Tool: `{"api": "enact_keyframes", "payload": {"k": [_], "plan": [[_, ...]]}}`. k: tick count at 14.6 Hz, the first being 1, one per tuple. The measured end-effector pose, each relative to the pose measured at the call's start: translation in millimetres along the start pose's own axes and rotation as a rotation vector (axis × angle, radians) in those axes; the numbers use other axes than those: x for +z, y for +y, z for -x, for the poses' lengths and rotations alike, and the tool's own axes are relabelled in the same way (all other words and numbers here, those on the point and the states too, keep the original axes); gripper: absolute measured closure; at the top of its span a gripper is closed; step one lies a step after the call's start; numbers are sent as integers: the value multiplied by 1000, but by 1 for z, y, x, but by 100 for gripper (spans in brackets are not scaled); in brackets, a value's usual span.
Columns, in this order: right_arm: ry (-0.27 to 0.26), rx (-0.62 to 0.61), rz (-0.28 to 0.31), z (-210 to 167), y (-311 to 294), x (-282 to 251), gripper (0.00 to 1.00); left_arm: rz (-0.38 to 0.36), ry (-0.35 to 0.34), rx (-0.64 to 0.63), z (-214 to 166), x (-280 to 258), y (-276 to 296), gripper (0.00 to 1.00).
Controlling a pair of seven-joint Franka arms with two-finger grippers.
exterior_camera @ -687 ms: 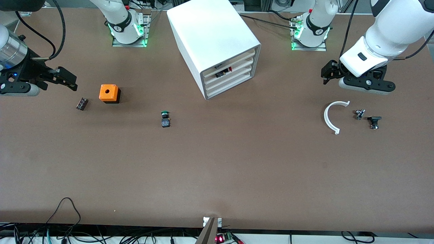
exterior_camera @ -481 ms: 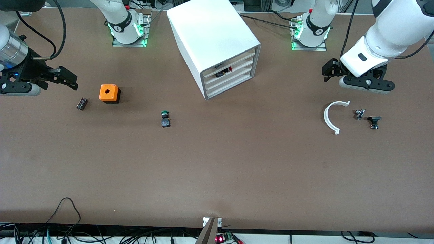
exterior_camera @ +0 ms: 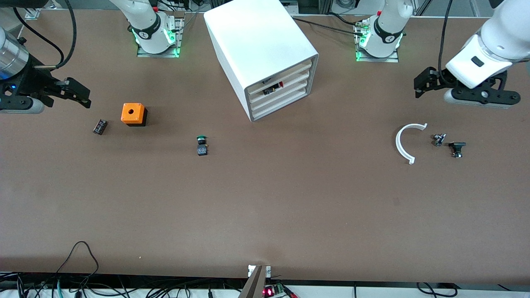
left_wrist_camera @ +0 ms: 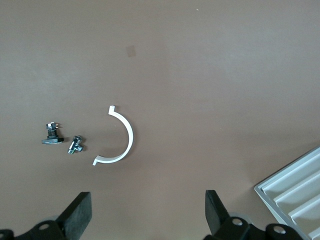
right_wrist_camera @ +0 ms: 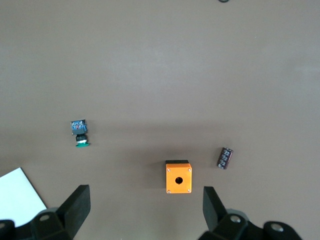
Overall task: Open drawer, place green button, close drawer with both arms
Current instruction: 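Reach the right gripper down toward the blue push-button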
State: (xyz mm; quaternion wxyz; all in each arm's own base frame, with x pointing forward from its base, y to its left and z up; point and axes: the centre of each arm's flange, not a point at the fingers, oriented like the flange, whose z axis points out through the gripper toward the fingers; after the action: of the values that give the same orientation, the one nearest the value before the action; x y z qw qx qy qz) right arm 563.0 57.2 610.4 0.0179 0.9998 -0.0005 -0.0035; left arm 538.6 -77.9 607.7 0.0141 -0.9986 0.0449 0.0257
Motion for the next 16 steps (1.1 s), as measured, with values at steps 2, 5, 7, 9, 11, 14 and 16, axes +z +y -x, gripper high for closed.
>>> {"api": "enact_keyframes", "payload": {"k": [2, 5, 7, 9, 11, 14, 16], "plan": [[-11, -22, 1, -1, -12, 6, 0, 3, -3, -21, -5, 2, -13, 0], [-33, -40, 0, -10, -23, 25, 0, 4, -10, -21, -9, 6, -13, 0], [-42, -40, -11, -18, -25, 39, 0, 5, -7, -20, -10, 6, -13, 0], [-44, -40, -39, -28, -29, 54, 0, 5, -4, -21, -11, 5, -13, 0], [-54, -53, -46, -36, -39, 71, 0, 5, -2, -20, -11, 4, -12, 0], [-46, -91, -54, -49, -65, 96, 0, 5, -1, -18, -11, 4, -12, 0], [-29, -118, -61, -58, -85, 116, 0, 5, -1, -16, -11, 4, -11, 0]]}}
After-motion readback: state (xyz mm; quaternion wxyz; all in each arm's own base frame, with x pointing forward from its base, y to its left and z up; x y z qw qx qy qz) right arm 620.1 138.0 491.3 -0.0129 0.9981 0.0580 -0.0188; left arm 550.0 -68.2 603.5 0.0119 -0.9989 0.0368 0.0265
